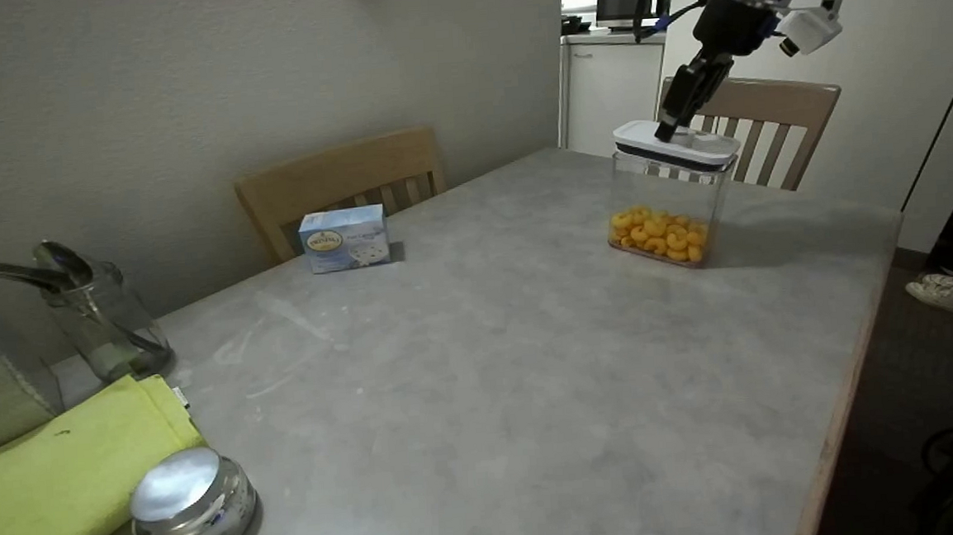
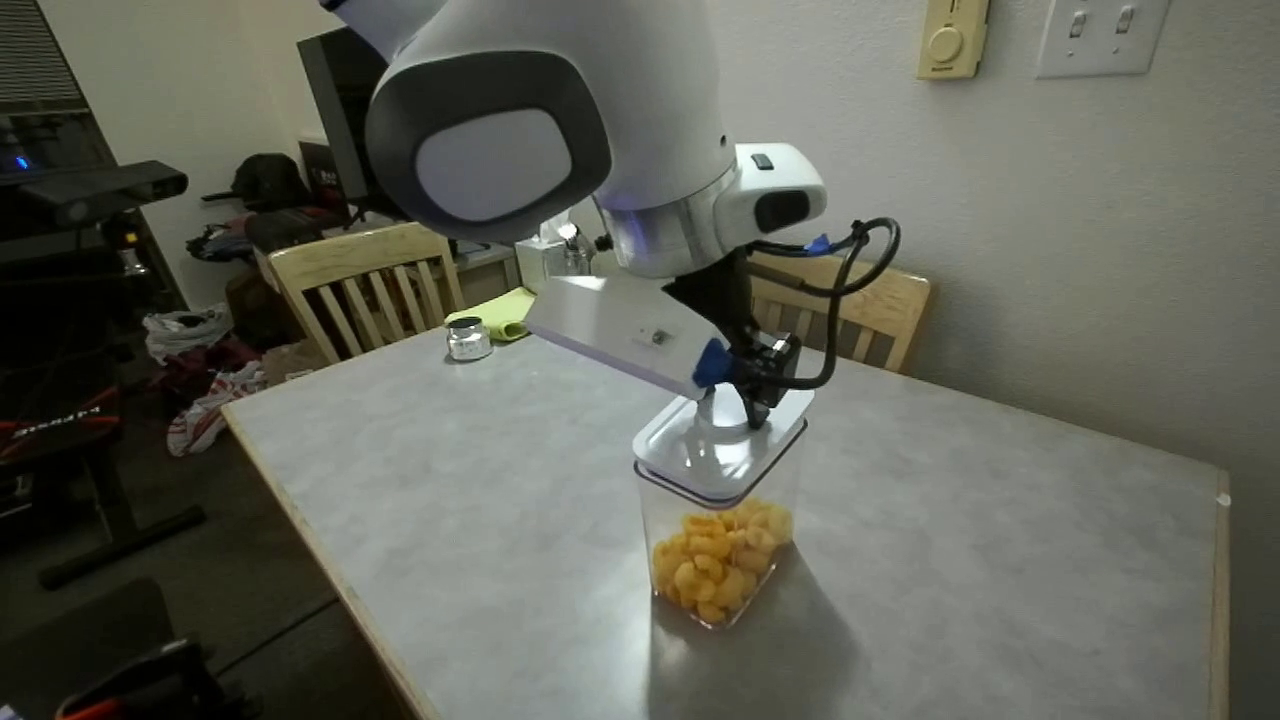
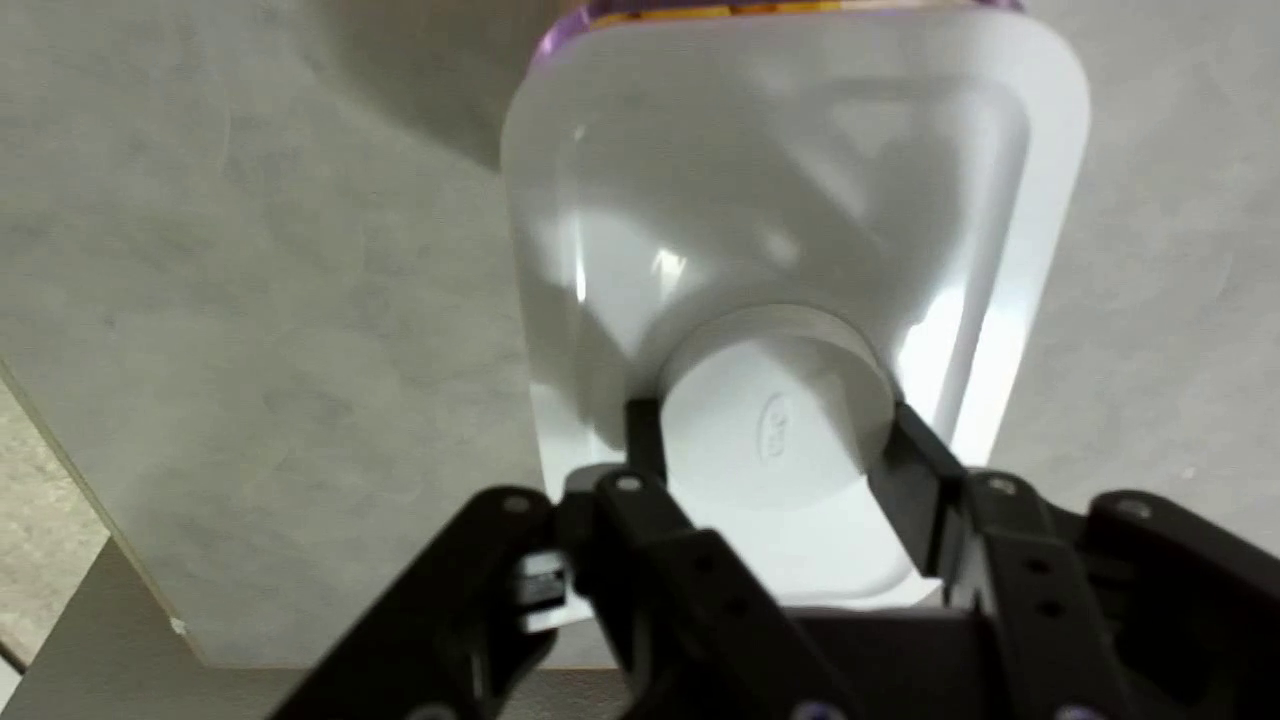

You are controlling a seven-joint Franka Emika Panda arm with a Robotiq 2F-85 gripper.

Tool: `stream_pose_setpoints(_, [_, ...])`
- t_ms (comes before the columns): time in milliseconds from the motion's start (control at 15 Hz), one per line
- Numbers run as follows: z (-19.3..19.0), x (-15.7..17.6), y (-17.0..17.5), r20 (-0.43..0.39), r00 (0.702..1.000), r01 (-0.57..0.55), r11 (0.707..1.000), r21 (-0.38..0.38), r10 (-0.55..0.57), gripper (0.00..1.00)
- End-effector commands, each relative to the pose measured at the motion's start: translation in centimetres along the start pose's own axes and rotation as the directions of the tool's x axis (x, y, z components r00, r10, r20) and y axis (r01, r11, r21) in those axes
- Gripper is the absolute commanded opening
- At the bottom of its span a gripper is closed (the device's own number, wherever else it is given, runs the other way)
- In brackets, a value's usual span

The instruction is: Pick up the lid and place it on the container then press the button on the lid

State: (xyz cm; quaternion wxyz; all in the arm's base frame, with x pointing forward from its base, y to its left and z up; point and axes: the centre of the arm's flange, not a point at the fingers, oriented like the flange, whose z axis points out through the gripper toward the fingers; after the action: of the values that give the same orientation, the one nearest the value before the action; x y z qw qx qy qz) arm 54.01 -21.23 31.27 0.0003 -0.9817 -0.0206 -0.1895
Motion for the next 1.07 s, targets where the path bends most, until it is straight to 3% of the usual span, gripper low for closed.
stream_pose_setpoints(0, [0.5,0.0,1.4,-0.014,1.000,0.015,1.000,-0.016,-0.015,0.29])
stream_pose_setpoints(400, [2.6,-0.7,0.4,0.014,1.000,0.001,1.000,0.028,-0.001,0.29])
stream_pose_setpoints(733, [2.0,-0.1,-0.3,0.012,1.000,0.027,1.000,0.012,-0.027,0.29])
stream_pose_setpoints(867, [1.4,0.1,-0.4,0.011,0.999,0.036,0.999,0.002,-0.036,0.78])
stream_pose_setpoints(1000, [0.8,0.4,-0.7,0.010,0.998,0.061,0.998,-0.010,-0.061,0.84])
